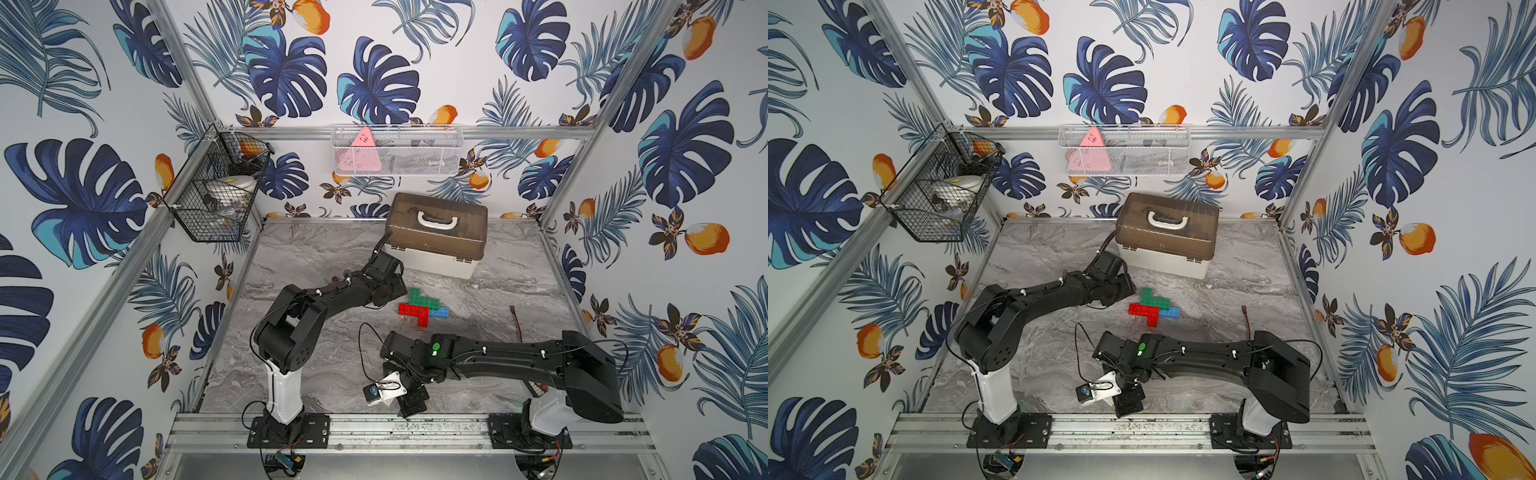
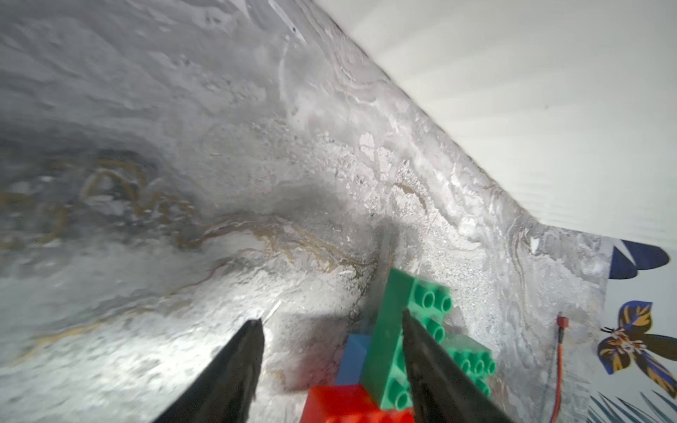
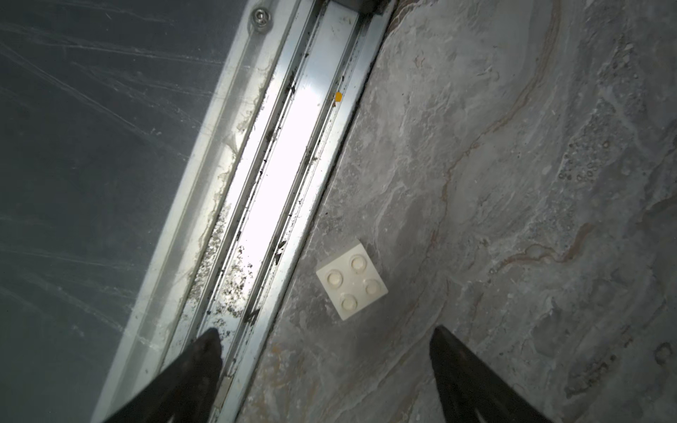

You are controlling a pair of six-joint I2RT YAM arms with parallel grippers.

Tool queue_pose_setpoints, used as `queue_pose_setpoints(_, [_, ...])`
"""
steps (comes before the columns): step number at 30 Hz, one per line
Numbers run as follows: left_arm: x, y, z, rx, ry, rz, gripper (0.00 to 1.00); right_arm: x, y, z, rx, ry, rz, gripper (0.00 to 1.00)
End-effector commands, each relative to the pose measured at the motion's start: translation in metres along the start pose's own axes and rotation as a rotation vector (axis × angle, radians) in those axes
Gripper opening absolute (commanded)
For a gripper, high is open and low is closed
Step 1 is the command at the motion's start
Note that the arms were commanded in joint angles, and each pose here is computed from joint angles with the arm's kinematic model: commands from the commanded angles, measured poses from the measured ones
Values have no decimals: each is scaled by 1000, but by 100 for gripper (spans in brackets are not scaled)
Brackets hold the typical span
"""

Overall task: Assemble a small pinwheel with lego
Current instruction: Adjust the lego brick at the center of the board, then pick up the lego brick from the center of the board.

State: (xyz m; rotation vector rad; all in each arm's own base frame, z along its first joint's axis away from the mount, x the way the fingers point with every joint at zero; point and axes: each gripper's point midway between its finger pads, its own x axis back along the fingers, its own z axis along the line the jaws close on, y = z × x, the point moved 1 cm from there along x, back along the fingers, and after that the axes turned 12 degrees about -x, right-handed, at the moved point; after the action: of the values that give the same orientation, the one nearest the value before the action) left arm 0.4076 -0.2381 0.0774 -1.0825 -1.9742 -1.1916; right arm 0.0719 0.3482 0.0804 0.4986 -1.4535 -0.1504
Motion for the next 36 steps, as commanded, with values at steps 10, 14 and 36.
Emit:
queue_pose_setpoints(10, [56,2,49,40,-69,-18,68,-26,6,-2,98,50,20,81])
queue_pose_setpoints(14, [59,-4,58,53,-81,-2,67,-34,4,-7,99,42,46,76])
queue_pose_setpoints(36, [60,-19,90,103,-61,1,64,-48,-6,-18,71,-18,93,38])
